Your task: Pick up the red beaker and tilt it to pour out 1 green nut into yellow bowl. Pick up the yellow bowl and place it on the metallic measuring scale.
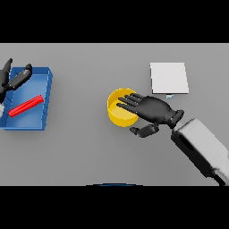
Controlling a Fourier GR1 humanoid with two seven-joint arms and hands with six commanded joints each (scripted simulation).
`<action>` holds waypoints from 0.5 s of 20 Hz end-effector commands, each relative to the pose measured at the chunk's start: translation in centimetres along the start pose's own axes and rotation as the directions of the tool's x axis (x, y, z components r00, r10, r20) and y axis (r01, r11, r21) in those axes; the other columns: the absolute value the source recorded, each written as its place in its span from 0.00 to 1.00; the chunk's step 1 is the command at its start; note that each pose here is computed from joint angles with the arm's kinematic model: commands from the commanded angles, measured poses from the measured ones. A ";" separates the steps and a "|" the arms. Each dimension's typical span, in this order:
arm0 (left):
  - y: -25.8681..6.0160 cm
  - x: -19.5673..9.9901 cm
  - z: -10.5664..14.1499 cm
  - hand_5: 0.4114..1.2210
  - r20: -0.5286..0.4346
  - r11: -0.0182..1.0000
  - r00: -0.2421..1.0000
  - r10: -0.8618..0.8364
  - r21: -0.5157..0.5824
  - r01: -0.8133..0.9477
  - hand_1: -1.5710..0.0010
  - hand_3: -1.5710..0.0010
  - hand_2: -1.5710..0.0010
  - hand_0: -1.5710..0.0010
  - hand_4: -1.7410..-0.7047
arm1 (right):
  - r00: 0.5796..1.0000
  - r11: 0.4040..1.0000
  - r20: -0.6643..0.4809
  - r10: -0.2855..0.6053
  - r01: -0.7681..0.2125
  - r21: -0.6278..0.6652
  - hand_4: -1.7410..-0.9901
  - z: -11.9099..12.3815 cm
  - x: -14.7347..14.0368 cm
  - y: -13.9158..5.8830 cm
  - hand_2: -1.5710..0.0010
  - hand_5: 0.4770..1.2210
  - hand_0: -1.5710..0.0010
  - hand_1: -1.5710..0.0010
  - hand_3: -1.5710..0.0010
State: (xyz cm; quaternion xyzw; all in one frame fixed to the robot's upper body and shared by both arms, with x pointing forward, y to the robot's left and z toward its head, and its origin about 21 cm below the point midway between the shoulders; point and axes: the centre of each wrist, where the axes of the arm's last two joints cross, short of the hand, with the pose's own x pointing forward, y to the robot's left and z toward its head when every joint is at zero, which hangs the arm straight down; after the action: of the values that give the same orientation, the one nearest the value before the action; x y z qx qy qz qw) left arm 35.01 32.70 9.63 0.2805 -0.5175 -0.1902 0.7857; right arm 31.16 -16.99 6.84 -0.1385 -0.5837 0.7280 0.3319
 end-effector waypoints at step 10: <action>0.7 -0.8 -0.1 0.34 -0.004 1.000 1.000 0.022 0.001 -0.022 1.00 1.00 1.00 1.00 0.98 | 0.989 0.959 0.005 0.149 -0.146 0.243 0.64 -4.2 -0.2 0.3 1.00 0.32 1.00 1.00 1.00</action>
State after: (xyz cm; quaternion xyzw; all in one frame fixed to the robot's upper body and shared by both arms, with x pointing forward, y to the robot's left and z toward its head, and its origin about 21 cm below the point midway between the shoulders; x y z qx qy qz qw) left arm 34.81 33.73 9.52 0.2759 -0.5192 -0.1804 0.7886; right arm 33.76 -13.94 5.35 -0.1452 -0.4763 0.8154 0.2952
